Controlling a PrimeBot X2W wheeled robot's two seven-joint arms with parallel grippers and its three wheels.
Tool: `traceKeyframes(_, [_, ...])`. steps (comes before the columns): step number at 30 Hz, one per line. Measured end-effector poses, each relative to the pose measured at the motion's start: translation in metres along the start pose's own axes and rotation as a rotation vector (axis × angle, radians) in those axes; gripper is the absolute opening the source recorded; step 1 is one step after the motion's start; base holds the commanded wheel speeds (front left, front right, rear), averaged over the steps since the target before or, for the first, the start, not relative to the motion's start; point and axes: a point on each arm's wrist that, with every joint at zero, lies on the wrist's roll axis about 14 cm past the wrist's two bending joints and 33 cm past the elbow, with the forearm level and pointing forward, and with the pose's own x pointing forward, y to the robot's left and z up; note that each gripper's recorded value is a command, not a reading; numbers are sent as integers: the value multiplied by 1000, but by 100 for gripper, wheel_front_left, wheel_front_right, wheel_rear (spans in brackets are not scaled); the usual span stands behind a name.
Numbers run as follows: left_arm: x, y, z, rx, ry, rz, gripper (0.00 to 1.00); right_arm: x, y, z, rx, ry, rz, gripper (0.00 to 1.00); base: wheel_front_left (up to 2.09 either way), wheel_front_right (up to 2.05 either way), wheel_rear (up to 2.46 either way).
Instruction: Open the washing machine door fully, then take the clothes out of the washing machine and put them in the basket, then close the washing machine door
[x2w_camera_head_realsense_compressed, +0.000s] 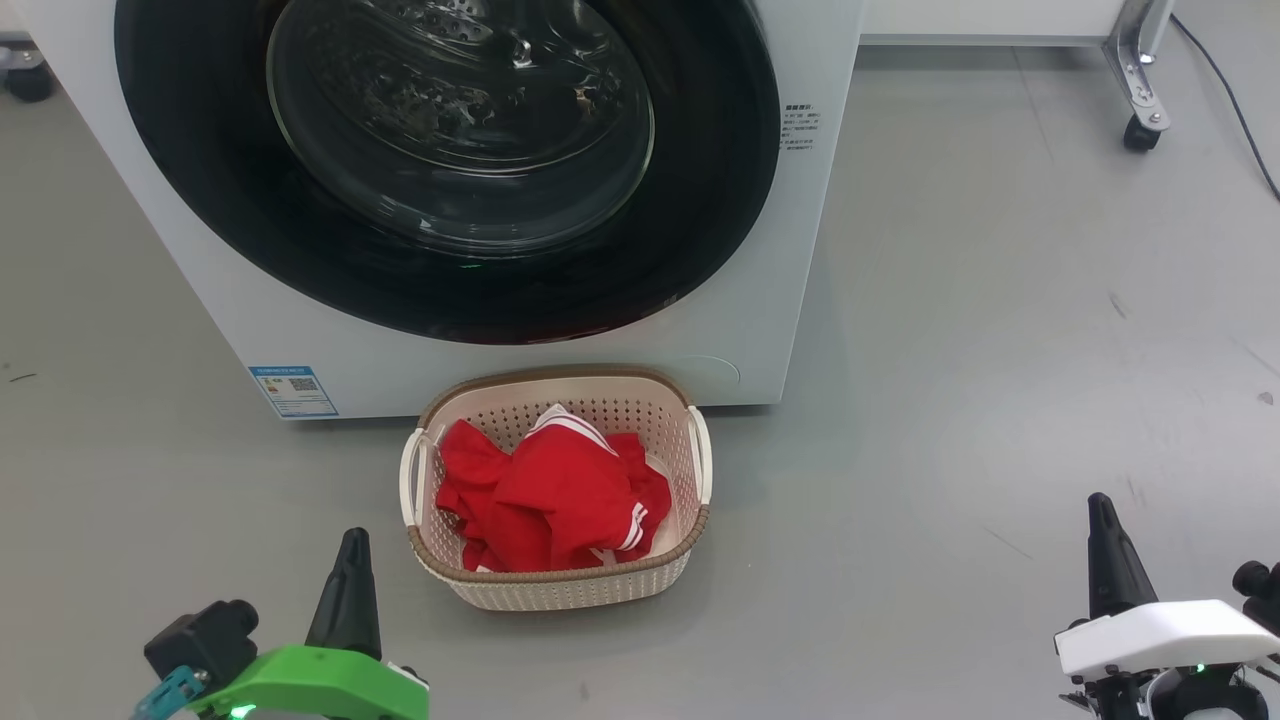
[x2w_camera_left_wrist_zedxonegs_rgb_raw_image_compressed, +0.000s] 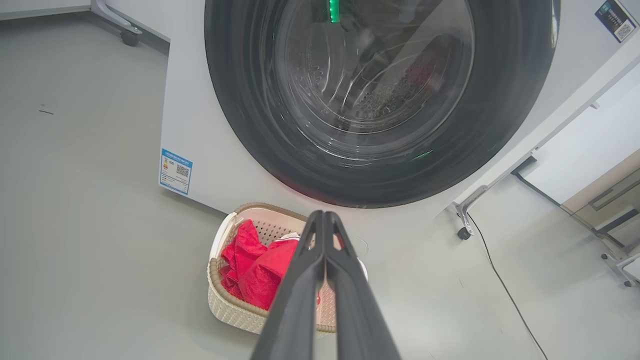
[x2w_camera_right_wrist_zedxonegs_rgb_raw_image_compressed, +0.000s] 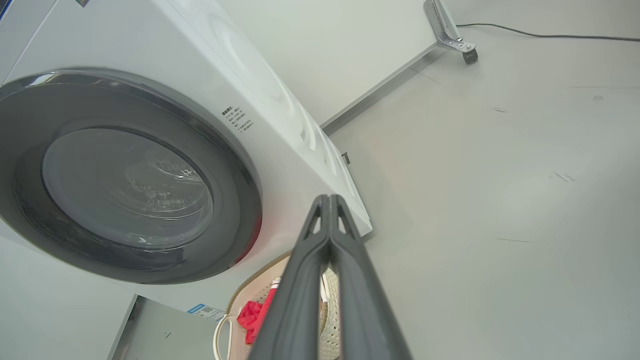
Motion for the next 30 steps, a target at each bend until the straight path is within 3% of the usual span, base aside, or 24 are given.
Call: traceKeyframes(30, [5,21,11,-391,28,36,0,8,-10,12,370,-9,-35,0,0,0,0])
